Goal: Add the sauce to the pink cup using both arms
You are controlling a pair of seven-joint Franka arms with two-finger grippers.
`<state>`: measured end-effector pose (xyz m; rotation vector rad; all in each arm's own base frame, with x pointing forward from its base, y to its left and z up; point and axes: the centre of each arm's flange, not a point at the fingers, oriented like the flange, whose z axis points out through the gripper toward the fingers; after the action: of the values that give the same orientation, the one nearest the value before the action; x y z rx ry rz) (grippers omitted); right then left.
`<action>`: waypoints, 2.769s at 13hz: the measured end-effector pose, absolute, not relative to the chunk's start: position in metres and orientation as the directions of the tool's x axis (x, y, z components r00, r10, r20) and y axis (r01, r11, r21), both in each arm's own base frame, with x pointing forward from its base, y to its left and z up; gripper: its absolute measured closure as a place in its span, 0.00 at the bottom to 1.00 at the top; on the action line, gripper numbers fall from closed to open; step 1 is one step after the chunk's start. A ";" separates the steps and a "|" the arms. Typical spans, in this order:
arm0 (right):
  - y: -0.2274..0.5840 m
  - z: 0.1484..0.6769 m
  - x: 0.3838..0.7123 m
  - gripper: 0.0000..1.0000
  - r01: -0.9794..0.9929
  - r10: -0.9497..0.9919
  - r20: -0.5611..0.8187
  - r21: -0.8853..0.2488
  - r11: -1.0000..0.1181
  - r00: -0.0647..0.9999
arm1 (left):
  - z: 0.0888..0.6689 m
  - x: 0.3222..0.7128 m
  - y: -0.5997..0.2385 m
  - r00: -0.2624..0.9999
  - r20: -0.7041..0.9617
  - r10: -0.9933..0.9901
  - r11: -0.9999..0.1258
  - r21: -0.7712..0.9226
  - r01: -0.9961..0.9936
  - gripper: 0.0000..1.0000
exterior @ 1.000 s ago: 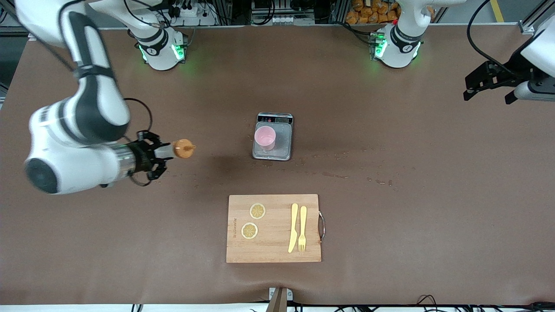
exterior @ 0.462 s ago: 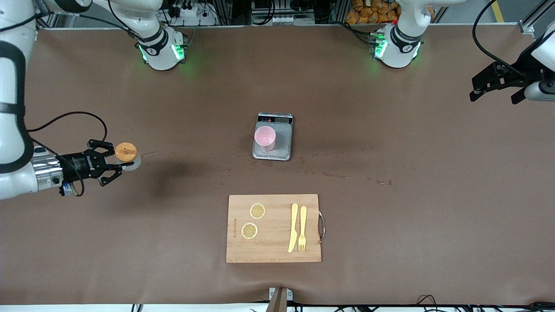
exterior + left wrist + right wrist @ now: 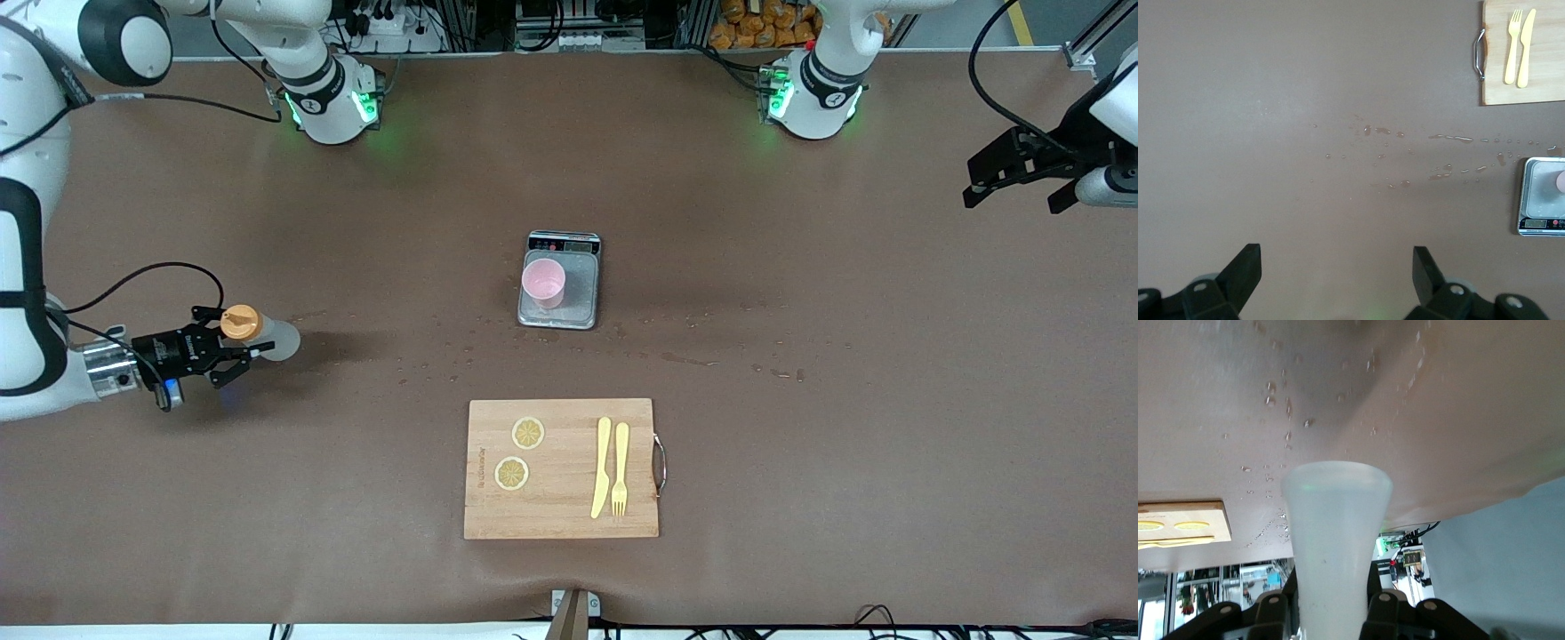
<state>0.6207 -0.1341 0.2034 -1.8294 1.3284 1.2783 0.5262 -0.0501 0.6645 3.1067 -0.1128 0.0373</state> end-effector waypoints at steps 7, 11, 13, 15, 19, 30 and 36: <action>-0.182 0.131 0.589 0.61 -0.937 -0.309 -0.945 0.011 -0.349 0.104 | 0.664 0.526 -0.050 0.997 0.025 -0.072 -0.997 0.032 -0.072 0.00; -0.179 0.131 0.592 0.32 -0.935 -0.314 -0.943 0.007 -0.353 0.111 | 0.664 0.526 -0.050 0.997 0.025 -0.071 -0.997 0.034 -0.072 0.00; -0.180 0.132 0.593 0.08 -0.936 -0.321 -0.940 0.005 -0.352 0.116 | 0.664 0.526 -0.050 0.997 0.025 -0.071 -0.997 0.034 -0.072 0.00; -0.184 0.132 0.594 0.00 -0.935 -0.334 -0.935 0.006 -0.354 0.121 | 0.664 0.526 -0.050 0.997 0.025 -0.071 -0.997 0.034 -0.072 0.00; -0.207 0.148 0.600 0.00 -0.927 -0.394 -0.905 0.002 -0.375 0.158 | 0.664 0.526 -0.050 0.997 0.025 -0.071 -0.997 0.034 -0.072 0.00; -0.226 0.323 0.637 0.00 -0.825 -0.499 -0.773 -0.054 -0.562 0.391 | 0.664 0.526 -0.050 0.997 0.024 -0.071 -0.997 0.035 -0.072 0.00; -0.138 0.447 0.647 0.00 -0.708 -0.468 -0.680 -0.107 -0.698 0.564 | 0.664 0.526 -0.049 0.997 0.024 -0.070 -0.997 0.035 -0.071 0.00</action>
<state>0.6469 -0.1379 0.4472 -2.4321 0.9573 0.8991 0.5264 -0.0494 0.6641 3.1032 -0.1099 0.0358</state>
